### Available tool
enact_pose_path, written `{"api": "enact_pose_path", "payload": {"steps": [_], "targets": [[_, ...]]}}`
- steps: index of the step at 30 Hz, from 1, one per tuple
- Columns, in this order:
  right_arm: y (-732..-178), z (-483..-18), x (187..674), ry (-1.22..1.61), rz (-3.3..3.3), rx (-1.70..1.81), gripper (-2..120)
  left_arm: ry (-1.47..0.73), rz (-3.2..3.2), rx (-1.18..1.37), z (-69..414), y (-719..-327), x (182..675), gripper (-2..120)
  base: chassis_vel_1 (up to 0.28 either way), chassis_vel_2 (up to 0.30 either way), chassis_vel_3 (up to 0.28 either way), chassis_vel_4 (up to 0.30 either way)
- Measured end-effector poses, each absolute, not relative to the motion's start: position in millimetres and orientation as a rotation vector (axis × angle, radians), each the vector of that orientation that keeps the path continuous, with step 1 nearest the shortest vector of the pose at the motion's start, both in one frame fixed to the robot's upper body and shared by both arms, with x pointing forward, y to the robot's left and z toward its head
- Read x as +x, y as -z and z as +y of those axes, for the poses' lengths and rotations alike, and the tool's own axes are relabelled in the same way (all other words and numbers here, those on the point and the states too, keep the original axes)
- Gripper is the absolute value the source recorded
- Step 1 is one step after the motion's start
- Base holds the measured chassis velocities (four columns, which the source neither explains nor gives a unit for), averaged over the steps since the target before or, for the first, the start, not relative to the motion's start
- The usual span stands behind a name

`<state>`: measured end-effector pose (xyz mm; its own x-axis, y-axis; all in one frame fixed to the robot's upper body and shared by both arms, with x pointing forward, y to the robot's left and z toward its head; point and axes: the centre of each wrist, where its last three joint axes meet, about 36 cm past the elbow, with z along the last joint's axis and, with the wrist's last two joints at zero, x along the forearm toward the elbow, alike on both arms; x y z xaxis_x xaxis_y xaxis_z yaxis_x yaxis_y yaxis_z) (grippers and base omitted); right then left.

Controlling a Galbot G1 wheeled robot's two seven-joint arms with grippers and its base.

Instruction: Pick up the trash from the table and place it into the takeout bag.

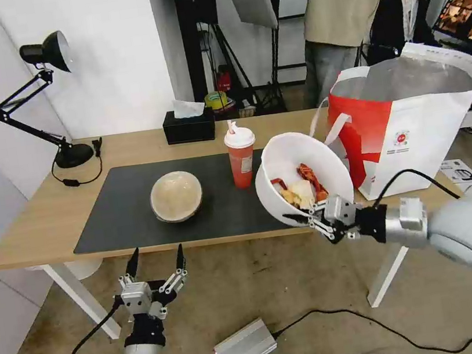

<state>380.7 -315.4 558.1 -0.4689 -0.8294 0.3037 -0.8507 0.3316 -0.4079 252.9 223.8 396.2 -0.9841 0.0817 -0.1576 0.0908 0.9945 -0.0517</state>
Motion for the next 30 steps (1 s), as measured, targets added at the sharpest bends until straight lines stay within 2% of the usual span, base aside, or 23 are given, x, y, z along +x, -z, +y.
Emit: {"api": "enact_pose_path", "payload": {"steps": [19,30], "targets": [[-607.1,-308.2,352.7,-0.898,-2.630,1.647,0,0.087,2.983,0.151,222.4,-395.9,252.5,100,0.000,0.000,0.000,0.000],[-656.1,-322.4,360.8,-0.967,-2.736,1.583,0,0.081,2.986,0.175,222.6,-392.5,251.8,100,0.000,0.000,0.000,0.000]]}}
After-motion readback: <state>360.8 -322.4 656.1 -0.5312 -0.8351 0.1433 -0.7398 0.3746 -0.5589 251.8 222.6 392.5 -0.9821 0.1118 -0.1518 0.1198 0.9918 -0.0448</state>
